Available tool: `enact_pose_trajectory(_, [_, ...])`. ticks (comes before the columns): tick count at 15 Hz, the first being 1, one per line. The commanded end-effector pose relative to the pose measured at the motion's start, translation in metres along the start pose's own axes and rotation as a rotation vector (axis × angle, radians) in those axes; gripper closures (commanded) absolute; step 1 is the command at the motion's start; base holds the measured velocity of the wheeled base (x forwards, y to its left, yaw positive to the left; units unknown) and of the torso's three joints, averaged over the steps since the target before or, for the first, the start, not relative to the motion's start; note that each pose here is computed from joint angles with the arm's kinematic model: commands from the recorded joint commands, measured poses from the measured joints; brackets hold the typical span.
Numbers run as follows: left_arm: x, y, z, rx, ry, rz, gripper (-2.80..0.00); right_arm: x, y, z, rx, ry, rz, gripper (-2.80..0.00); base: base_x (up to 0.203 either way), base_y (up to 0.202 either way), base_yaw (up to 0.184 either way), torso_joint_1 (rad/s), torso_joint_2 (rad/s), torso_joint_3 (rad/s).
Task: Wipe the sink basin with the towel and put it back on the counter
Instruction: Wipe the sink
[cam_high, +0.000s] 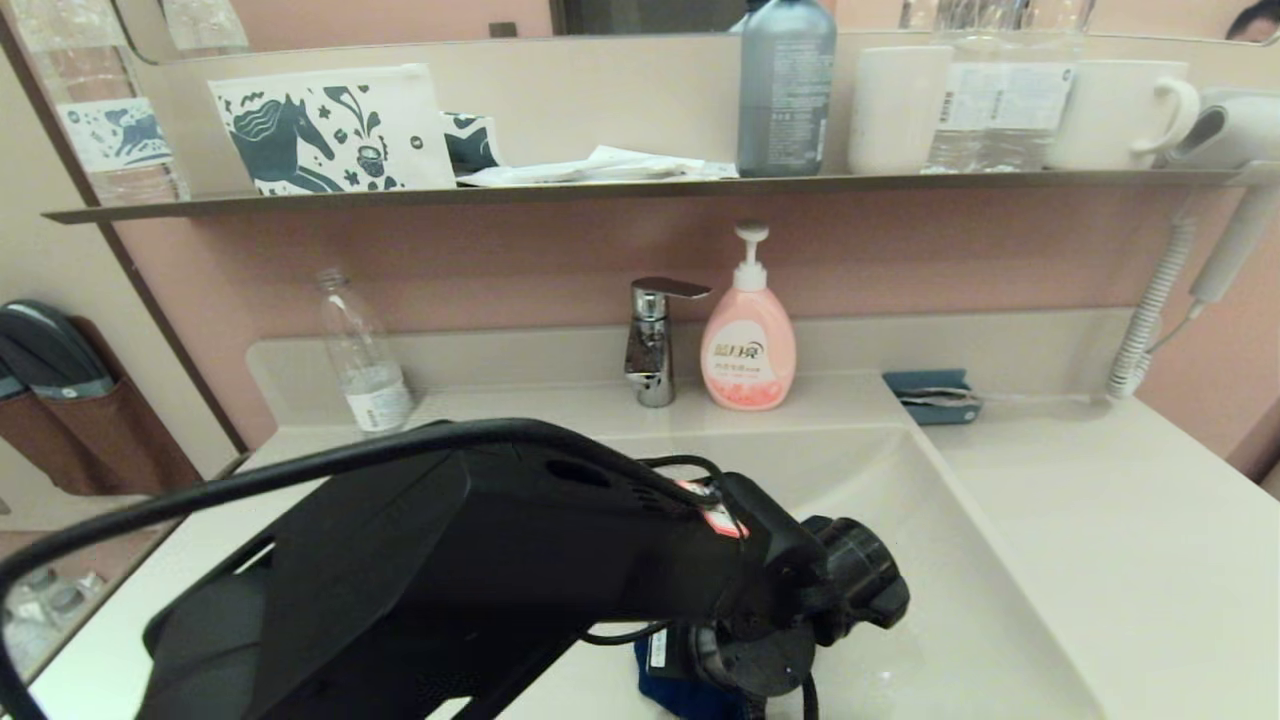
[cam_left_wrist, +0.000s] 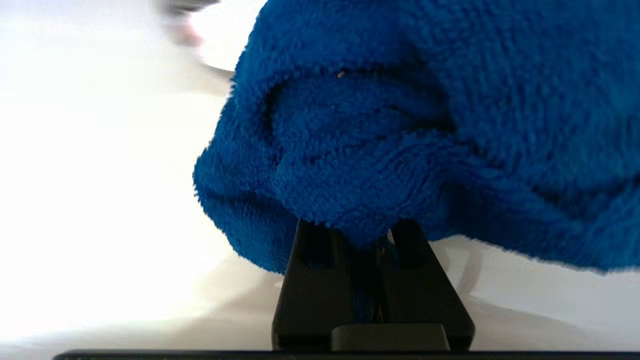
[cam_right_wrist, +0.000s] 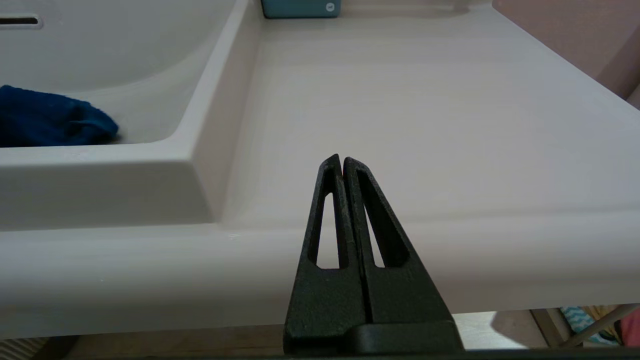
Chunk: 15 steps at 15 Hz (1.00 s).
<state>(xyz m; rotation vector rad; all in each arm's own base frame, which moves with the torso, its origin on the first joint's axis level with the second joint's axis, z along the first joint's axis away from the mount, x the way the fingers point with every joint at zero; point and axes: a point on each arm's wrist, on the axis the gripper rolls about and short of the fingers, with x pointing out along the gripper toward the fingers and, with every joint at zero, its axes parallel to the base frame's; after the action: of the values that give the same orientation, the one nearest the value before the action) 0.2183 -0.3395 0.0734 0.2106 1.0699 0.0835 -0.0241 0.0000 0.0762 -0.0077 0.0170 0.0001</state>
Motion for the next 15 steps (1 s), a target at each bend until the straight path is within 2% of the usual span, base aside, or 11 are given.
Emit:
enact_pose_trajectory(1, [0.001,0.018,0.002,-0.009,0.019,0.033,0.00,0.000,0.000,0.000,0.000,0.001,0.000,0.00,0.000,0.000,0.000,0.000,0.00,0.000])
enact_pose_trajectory(4, [0.006,0.043,-0.002,0.013,0.060,0.085,0.00,0.000,0.000,0.000,-0.001,0.001,0.000,0.00,0.000,0.000,0.000,0.000,0.00,0.000])
enact_pose_trajectory(8, [0.005,0.076,-0.007,0.003,0.096,0.133,0.00,0.000,0.000,0.000,0.000,0.002,0.000,0.00,0.000,0.000,0.000,0.000,0.00,0.000])
enact_pose_trajectory(10, [0.005,0.099,-0.010,0.004,0.123,0.171,0.00,0.000,0.000,0.000,0.000,0.001,0.000,0.00,0.000,0.000,0.000,0.000,0.00,0.000])
enact_pose_trajectory(12, [-0.002,0.121,-0.007,0.002,0.102,0.203,0.00,0.000,0.000,0.000,0.000,0.001,0.000,0.00,0.000,0.000,0.000,0.000,0.00,0.000])
enact_pose_trajectory(15, [-0.008,0.151,0.002,0.038,0.086,0.246,0.00,0.000,0.000,0.000,0.000,0.002,0.000,0.00,0.000,0.000,0.000,0.000,0.00,0.000])
